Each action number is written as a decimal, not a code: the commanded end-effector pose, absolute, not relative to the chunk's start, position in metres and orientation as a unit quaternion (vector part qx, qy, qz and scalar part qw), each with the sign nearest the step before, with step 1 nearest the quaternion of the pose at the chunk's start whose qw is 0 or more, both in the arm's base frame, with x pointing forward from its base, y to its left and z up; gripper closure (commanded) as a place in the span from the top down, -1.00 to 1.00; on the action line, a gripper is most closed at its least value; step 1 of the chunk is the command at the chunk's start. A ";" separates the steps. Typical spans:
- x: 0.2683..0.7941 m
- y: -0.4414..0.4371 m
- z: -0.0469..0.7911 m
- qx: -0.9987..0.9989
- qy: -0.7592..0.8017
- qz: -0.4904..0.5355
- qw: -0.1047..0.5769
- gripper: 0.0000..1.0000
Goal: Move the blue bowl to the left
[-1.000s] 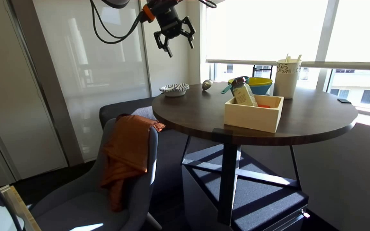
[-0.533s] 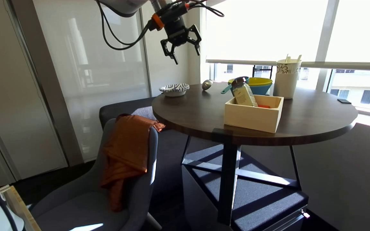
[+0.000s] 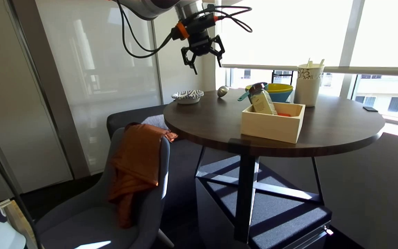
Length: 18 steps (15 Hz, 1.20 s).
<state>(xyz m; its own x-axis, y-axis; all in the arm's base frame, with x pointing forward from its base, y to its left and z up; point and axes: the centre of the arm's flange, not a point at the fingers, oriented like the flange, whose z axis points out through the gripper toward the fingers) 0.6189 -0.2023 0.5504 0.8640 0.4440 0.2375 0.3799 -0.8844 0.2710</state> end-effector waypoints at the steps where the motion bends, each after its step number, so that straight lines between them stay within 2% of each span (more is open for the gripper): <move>1: 0.633 -0.211 0.547 0.960 0.214 0.136 0.124 1.00; 8: 0.685 -0.246 0.536 0.944 0.250 0.094 0.194 1.00; 14: 0.727 -0.259 0.513 0.942 0.278 0.058 0.178 1.00; 16: 0.736 -0.261 0.504 0.944 0.276 0.050 0.175 0.85; 17: 0.738 -0.262 0.500 0.947 0.268 0.048 0.173 0.95; 18: 0.739 -0.263 0.499 0.949 0.257 0.052 0.175 0.93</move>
<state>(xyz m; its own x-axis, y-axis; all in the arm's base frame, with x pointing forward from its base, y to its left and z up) 0.7071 -0.2505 0.4923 0.8517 0.5239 0.0082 0.4863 -0.7963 0.3598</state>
